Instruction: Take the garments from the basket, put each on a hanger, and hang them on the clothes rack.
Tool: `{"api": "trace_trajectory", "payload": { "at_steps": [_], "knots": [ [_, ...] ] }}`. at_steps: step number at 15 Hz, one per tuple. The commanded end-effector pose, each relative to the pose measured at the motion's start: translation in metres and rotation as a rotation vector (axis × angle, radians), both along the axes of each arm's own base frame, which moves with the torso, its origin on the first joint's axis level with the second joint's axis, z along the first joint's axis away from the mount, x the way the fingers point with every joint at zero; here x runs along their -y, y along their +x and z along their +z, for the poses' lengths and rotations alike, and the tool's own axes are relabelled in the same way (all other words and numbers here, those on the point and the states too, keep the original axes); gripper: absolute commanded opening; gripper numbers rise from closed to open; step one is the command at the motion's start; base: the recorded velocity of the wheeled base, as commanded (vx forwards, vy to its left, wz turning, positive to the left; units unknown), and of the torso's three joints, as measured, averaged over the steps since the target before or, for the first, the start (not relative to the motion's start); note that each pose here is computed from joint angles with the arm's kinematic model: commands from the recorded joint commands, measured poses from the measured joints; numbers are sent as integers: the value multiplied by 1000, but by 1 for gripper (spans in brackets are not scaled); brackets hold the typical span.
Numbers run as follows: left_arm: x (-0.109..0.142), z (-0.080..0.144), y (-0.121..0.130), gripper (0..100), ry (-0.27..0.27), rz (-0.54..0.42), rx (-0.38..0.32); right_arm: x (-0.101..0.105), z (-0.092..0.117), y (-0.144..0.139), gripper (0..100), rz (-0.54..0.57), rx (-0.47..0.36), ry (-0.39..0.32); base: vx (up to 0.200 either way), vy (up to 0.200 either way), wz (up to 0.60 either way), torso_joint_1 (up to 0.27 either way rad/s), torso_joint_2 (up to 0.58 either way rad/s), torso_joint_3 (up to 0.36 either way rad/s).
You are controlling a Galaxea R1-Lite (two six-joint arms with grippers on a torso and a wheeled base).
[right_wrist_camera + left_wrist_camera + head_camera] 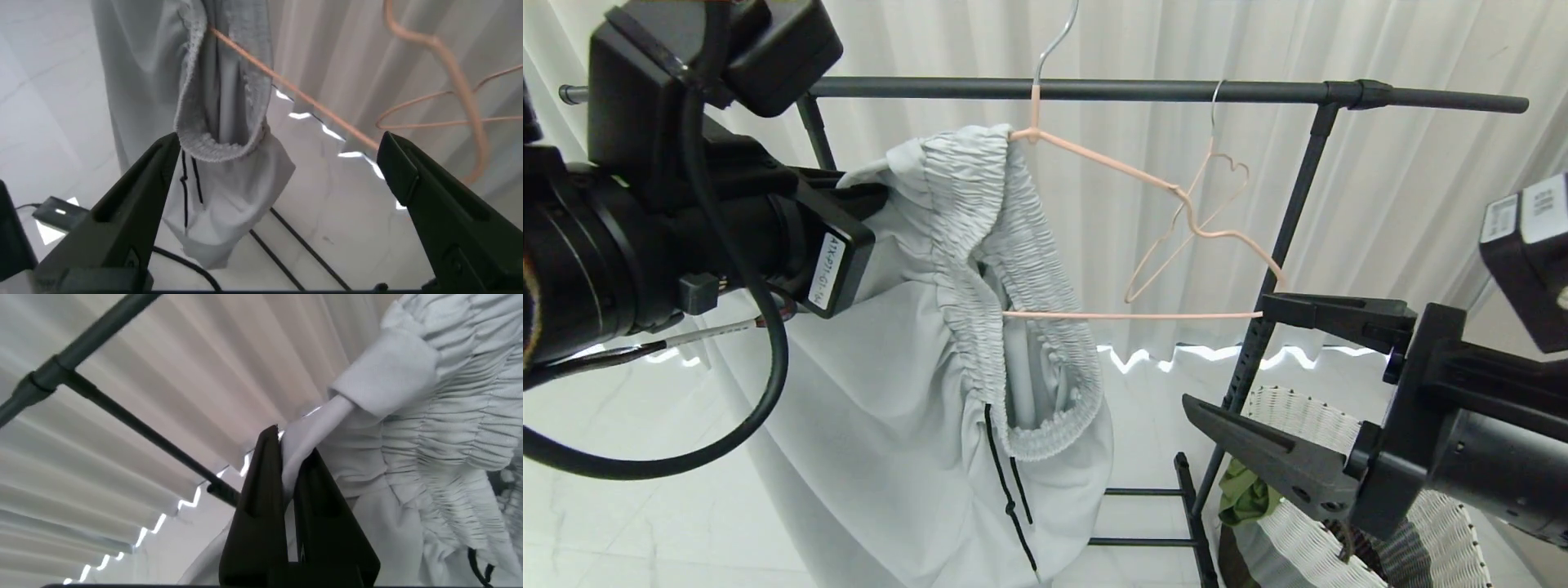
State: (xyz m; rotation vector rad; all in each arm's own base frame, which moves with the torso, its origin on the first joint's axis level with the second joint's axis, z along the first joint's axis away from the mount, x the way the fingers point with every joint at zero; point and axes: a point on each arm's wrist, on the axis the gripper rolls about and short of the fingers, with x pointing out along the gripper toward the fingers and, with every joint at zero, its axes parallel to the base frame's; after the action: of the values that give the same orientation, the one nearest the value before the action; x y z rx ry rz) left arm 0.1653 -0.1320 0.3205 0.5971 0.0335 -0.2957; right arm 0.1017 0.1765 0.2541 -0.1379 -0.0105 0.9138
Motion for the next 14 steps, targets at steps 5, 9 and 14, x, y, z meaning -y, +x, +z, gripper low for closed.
{"api": "trace_trajectory", "payload": {
  "at_steps": [5, 9, 14],
  "knots": [
    [25, 4, -1, 0, -148, 25, -21, -16, -18, 10, 100, -32, -54, -59, 0, 0, 0, 0, 0, 0],
    [37, 13, 2, 0, -221, 56, -14, -37, -31, 29, 100, -222, -154, -14, 0, 0, 0, 0, 0, 0],
    [42, 15, -2, 0, -238, 28, -7, -56, -35, 47, 100, -309, -240, 80, 0, 0, 0, 0, 0, 0]
  ]
}}
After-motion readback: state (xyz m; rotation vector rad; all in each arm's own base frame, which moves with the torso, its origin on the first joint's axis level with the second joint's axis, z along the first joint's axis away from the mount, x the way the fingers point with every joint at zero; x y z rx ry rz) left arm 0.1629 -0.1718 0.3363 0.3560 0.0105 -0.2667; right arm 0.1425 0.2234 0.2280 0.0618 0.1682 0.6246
